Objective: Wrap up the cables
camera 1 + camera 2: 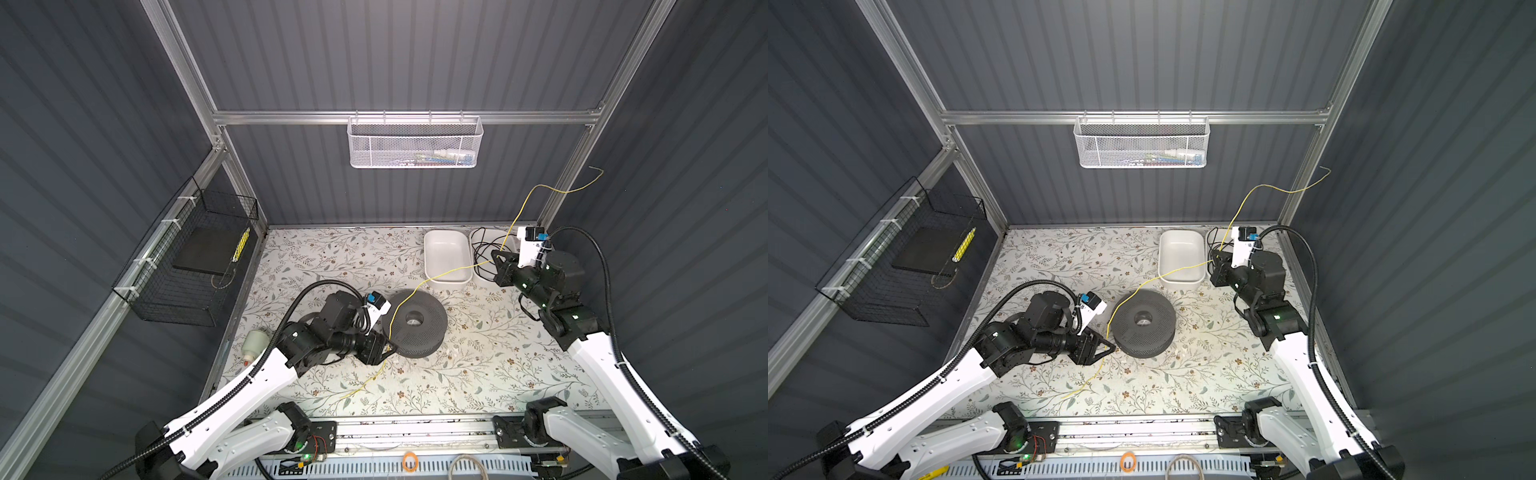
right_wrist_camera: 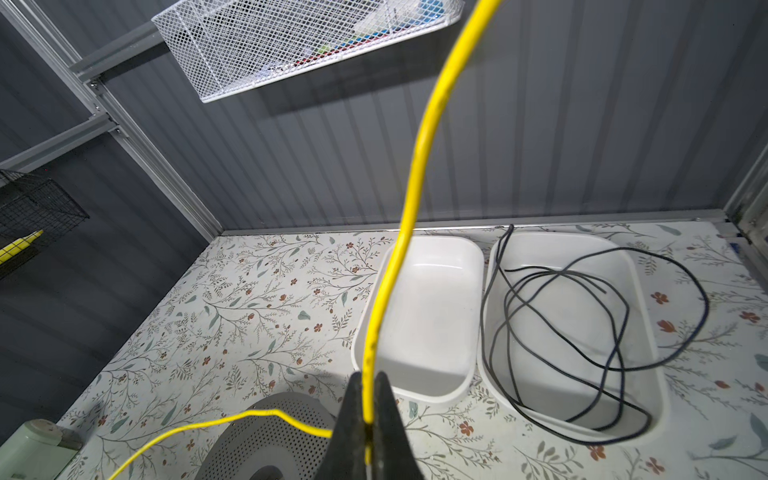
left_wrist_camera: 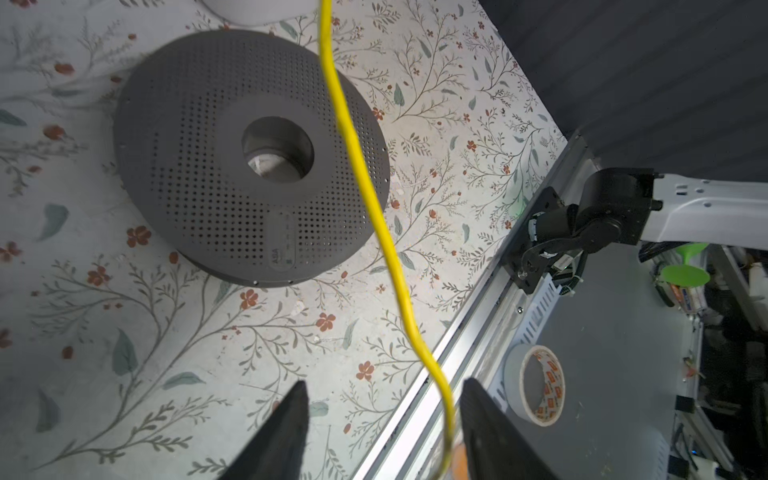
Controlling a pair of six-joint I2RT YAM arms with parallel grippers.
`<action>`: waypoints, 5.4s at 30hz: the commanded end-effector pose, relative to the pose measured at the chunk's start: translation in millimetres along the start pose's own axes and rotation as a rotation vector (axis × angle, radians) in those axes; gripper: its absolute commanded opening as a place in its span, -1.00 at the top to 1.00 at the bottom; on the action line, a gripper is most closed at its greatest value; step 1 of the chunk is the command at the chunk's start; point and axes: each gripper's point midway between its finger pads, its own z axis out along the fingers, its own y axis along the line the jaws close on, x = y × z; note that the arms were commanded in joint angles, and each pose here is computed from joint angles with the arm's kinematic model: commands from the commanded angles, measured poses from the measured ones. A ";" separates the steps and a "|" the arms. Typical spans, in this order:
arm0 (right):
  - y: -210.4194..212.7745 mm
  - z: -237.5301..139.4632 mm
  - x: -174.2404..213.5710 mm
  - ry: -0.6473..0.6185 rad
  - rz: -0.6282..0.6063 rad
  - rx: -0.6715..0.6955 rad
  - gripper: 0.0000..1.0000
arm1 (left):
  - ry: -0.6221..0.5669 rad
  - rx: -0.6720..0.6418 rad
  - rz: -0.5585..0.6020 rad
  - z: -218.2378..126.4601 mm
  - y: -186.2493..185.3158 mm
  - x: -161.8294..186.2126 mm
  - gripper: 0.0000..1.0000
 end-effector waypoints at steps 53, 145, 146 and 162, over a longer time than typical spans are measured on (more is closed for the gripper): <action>134.8 -46.2 88.1 0.165 0.203 -0.630 -0.37 | -0.290 0.306 0.162 40.1 -77.4 -216.4 1.00; 125.5 -11.6 121.1 0.118 0.171 -0.403 1.00 | -0.343 0.378 -0.620 115.0 117.7 -49.9 0.09; 125.1 -11.4 119.9 0.117 0.170 -0.401 1.00 | -0.342 0.378 -0.620 116.2 118.3 -49.5 0.09; 131.9 -25.1 77.9 0.034 0.187 -0.435 1.00 | -0.316 0.005 -0.399 51.5 115.4 -76.3 1.00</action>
